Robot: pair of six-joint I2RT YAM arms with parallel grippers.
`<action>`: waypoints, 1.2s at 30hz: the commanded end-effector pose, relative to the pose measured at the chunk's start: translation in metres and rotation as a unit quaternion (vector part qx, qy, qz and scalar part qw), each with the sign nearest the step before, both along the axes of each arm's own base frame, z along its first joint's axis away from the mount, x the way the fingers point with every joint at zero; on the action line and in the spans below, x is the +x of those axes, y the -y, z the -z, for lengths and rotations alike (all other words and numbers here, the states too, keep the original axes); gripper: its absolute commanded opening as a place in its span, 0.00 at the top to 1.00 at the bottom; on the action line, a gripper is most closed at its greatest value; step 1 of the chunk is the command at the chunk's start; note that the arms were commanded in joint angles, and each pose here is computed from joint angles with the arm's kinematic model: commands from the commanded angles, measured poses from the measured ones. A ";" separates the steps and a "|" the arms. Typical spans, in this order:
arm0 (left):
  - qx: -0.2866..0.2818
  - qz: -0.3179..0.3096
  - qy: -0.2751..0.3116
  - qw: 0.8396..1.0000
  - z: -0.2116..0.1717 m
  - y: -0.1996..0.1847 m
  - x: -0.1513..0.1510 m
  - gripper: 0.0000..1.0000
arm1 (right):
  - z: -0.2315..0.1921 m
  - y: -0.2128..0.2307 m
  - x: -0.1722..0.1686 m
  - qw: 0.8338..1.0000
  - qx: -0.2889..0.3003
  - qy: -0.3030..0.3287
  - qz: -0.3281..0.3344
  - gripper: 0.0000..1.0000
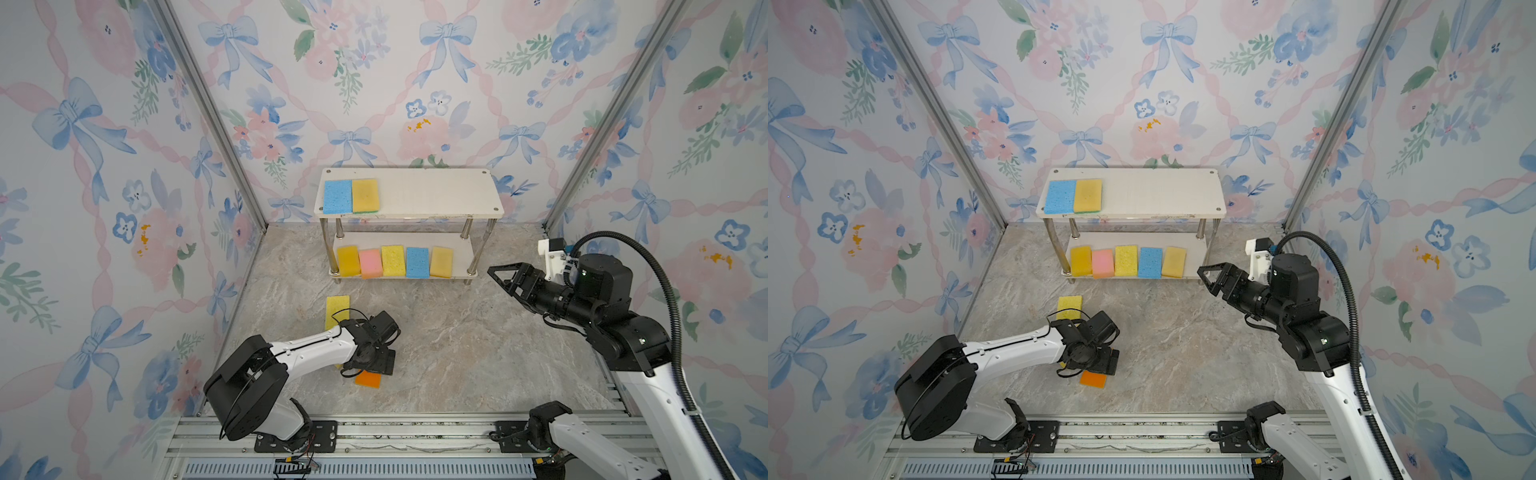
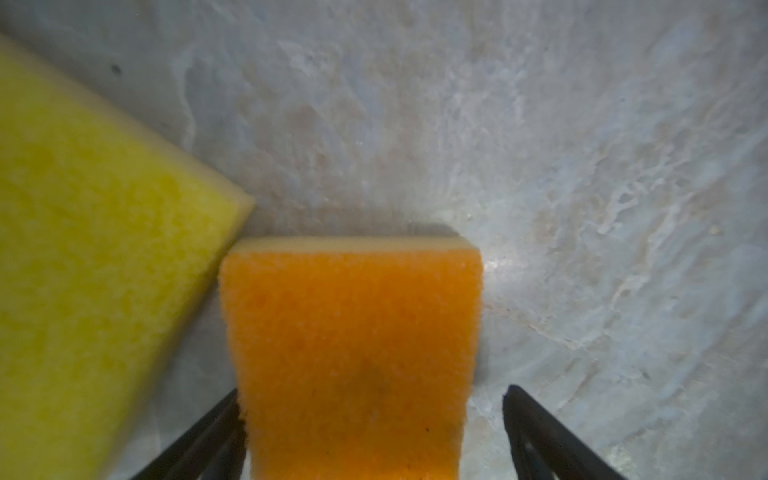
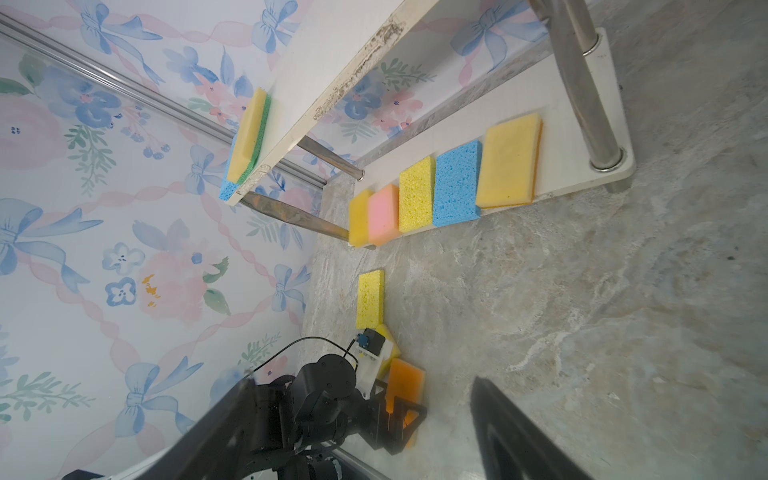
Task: Place and organize the cleaning sponges onto the shelf
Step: 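Close the left gripper on the orange scrub sponge and lift it, then bring the orange sponge toward the right gripper while the right gripper approaches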
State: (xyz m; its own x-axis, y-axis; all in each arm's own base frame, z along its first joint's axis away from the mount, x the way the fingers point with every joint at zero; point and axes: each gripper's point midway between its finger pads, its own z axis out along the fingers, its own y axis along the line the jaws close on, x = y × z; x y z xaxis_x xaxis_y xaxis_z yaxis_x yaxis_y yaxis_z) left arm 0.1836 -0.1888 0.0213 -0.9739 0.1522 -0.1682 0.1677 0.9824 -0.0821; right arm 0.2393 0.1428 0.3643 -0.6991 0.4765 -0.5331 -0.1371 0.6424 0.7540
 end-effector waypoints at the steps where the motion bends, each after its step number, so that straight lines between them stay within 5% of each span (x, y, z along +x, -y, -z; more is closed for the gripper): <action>1: 0.021 0.009 0.018 1.000 -0.003 -0.001 0.010 0.08 | 0.013 -0.004 -0.005 1.000 0.000 -0.021 -0.001 0.17; 11: -0.006 0.024 0.008 1.000 -0.011 0.023 0.019 0.40 | 0.025 -0.022 -0.009 0.999 -0.019 -0.030 -0.022 0.17; 18: -0.112 0.012 -0.006 0.994 -0.049 0.065 0.033 0.38 | 0.046 -0.022 -0.015 0.997 -0.037 -0.063 -0.029 0.16; 27: -0.221 -0.021 -0.021 0.975 -0.088 0.111 0.055 0.36 | 0.156 -0.049 -0.051 0.979 -0.123 -0.151 -0.061 0.20; 32: -0.242 -0.033 -0.024 0.969 -0.094 0.118 0.058 0.36 | 0.182 -0.080 -0.063 0.967 -0.182 -0.143 -0.104 0.24; 36: -0.261 -0.037 -0.032 0.964 -0.100 0.123 0.056 0.36 | 0.192 -0.116 -0.063 0.964 -0.173 -0.138 -0.148 0.26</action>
State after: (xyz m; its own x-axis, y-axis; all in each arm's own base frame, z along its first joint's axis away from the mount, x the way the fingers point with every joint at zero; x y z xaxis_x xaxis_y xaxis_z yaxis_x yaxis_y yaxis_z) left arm 0.2387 -0.3037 0.1139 -0.9860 0.0129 -0.1663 0.1005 0.8413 -0.5311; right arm 0.1672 0.2390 0.1714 -0.9296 0.0606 -0.3637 -0.1461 0.8450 0.5144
